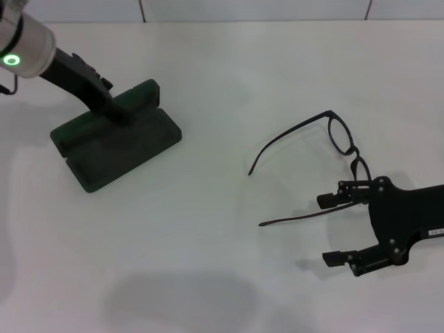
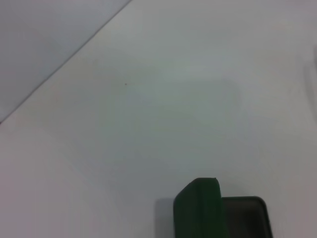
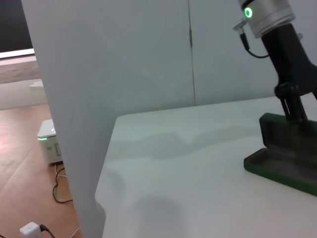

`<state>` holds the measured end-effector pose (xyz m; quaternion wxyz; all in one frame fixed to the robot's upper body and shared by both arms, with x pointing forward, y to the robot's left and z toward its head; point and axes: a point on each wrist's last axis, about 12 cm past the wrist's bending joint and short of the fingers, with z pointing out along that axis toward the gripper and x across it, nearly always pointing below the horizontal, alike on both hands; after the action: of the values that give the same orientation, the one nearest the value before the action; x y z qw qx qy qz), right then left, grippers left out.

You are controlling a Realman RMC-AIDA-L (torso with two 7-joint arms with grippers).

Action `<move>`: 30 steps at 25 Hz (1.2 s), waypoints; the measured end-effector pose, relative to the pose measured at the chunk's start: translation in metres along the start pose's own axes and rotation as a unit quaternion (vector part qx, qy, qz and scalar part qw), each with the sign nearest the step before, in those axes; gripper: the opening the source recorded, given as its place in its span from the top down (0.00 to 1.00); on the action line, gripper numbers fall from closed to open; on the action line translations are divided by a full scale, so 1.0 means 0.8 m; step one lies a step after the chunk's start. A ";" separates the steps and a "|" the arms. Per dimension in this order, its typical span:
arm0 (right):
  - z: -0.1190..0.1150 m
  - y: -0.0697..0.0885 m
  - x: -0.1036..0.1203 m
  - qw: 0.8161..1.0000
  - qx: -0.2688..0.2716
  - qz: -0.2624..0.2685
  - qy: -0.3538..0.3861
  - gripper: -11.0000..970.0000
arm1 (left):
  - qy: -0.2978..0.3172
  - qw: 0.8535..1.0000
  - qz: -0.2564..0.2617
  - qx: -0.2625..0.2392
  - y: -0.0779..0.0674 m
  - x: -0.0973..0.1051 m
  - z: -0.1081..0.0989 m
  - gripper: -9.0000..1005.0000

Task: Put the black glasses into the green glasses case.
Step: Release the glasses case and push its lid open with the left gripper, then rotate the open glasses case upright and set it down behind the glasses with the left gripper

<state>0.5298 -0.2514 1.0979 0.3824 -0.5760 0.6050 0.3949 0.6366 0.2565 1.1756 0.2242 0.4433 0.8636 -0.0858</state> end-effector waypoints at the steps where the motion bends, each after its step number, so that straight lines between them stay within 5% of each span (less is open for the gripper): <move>1: 0.000 0.000 0.000 1.000 0.000 0.001 0.000 0.12 | 0.002 1.000 0.002 -0.002 0.000 -0.001 0.002 0.15; 15: 0.000 0.001 0.002 1.000 0.001 0.002 0.000 0.12 | 0.013 0.999 0.025 -0.018 0.000 0.008 0.008 0.20; 30: 0.000 0.000 0.001 1.000 0.003 0.002 0.001 0.12 | 0.012 0.999 0.043 -0.016 -0.002 0.004 0.008 0.68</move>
<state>0.5297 -0.2520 1.0969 0.3832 -0.5739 0.6076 0.3932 0.6357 0.2554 1.1685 0.2244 0.4776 0.8475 -0.0574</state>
